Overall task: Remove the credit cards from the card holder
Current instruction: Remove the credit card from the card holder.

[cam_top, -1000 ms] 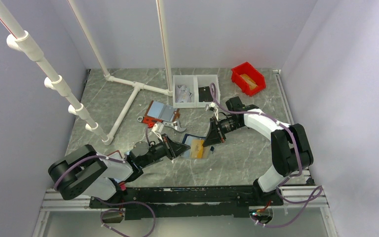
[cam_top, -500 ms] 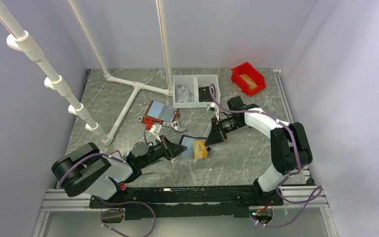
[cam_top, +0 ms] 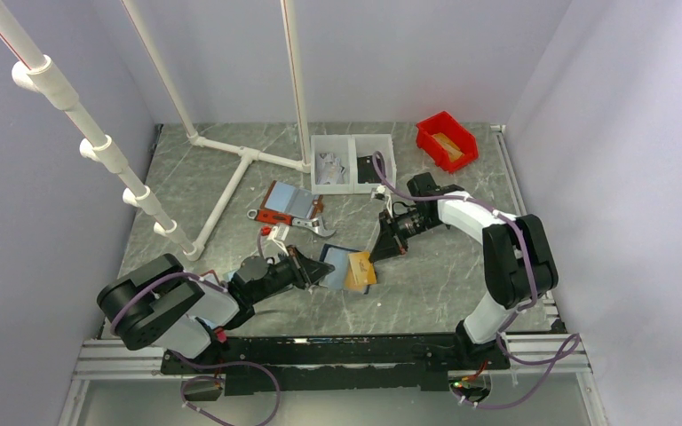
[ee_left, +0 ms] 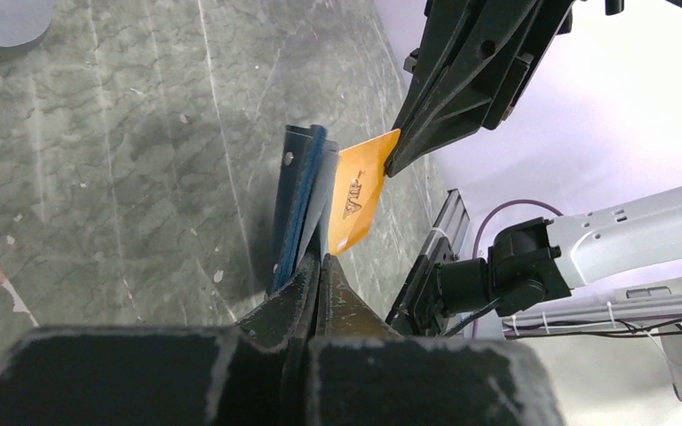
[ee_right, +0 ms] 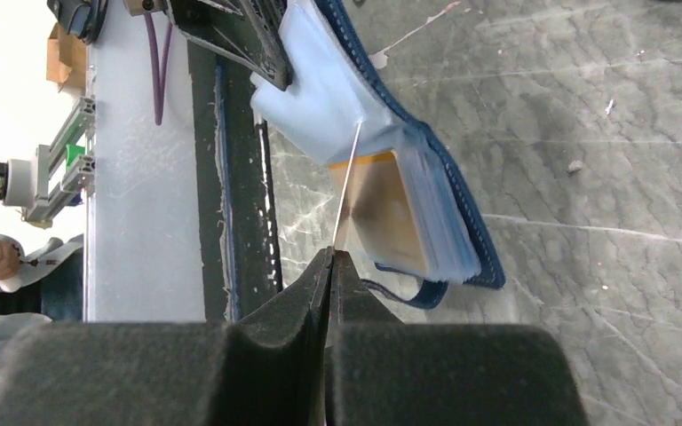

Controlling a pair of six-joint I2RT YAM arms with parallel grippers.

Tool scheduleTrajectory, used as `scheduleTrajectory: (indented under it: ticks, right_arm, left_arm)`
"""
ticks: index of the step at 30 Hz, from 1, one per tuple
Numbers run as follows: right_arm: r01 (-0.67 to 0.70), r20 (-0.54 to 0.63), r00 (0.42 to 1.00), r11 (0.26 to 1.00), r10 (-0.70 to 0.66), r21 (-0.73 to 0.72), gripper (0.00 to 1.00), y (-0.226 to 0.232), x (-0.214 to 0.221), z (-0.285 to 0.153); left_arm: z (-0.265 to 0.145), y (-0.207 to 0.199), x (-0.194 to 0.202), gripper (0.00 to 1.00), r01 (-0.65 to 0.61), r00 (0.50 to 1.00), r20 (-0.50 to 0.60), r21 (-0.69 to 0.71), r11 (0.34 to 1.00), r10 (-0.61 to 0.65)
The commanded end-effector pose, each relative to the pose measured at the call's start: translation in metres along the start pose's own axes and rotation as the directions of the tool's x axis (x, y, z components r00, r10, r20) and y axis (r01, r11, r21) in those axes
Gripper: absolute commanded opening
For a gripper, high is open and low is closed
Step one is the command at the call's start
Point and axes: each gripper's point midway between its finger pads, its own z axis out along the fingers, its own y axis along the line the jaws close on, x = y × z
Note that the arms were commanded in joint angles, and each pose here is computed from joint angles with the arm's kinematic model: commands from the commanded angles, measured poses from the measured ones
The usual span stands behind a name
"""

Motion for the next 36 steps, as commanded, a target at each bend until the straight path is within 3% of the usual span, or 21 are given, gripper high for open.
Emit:
scheduleTrajectory:
  ticks: [1,21,36]
  right_arm:
    - [0.036,0.003,0.999,0.999,-0.036,0.002,0.0,-0.003,-0.009,-0.003]
    - [0.055,0.037,0.998,0.998,-0.056,0.024,0.0,-0.003,-0.018,-0.015]
    - [0.047,0.152,0.986,0.987,-0.07,0.151,0.0,-0.016,-0.037,-0.064]
  left_arm:
    - [-0.002,0.005,-0.003,0.0,0.018,1.0,0.021,-0.02,1.0,-0.018]
    - [0.002,0.036,0.019,0.0,0.055,0.995,-0.077,-0.152,0.987,-0.067]
    - [-0.002,0.033,0.037,0.0,0.07,0.976,-0.192,-0.176,0.982,-0.104]
